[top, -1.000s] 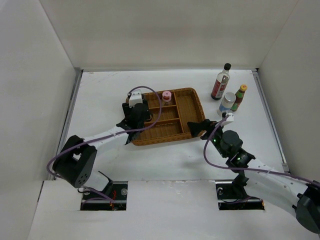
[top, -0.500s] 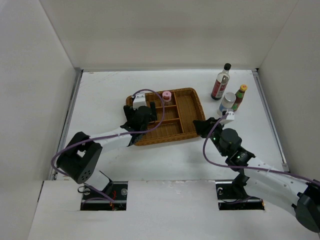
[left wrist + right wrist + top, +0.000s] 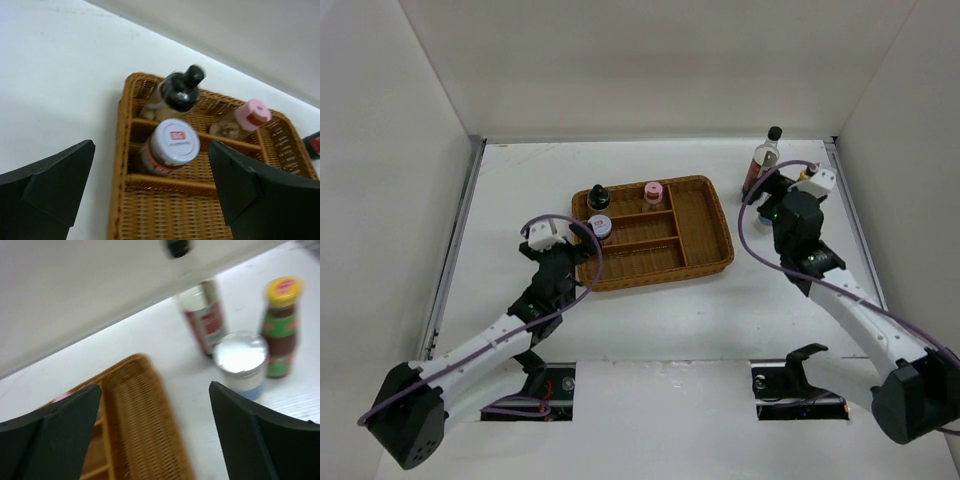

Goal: Organize the condiment bottles

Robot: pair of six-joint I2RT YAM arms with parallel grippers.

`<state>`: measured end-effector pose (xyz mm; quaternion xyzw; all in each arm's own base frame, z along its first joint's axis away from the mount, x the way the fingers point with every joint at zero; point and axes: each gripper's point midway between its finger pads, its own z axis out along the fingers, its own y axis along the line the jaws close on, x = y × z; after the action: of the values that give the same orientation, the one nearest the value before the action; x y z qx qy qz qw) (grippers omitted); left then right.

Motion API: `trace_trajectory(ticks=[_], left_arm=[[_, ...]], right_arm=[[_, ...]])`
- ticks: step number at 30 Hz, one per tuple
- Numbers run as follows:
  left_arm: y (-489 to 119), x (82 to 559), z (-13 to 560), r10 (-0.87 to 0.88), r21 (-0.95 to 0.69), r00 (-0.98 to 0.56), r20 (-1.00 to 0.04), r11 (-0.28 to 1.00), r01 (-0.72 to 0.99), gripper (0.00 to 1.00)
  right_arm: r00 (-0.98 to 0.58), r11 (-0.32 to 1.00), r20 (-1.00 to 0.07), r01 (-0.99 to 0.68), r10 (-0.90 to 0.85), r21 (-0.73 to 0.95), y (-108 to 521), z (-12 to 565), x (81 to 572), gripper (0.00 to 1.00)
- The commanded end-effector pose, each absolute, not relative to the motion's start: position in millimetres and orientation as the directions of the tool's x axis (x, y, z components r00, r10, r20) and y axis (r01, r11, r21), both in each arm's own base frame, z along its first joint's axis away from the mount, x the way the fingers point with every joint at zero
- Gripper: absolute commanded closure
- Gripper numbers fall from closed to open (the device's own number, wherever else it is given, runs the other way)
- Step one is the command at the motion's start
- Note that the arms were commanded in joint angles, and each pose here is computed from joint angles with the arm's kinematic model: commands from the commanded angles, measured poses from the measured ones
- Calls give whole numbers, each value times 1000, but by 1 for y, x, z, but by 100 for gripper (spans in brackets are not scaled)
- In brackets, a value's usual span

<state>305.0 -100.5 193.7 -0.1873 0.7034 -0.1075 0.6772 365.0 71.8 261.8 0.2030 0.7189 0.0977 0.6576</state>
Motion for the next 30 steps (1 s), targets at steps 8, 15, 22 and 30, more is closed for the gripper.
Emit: trace_trajectory(ticks=[8, 15, 22, 30], left_arm=[[-76, 296, 146, -540, -534, 1, -841, 832, -150, 0], [-77, 296, 140, -550, -542, -13, -835, 827, -148, 0], [-78, 298, 135, -553, -545, -18, -833, 825, -153, 0], [-76, 299, 134, -554, -545, -10, -832, 822, -162, 0]], right_arm=[[-224, 892, -930, 416, 292, 180, 5, 218, 421, 0], [-315, 893, -911, 436, 264, 108, 2, 195, 443, 0], [-349, 876, -897, 475, 271, 80, -13, 170, 449, 0], [-316, 875, -910, 475, 268, 93, -10, 172, 453, 48]])
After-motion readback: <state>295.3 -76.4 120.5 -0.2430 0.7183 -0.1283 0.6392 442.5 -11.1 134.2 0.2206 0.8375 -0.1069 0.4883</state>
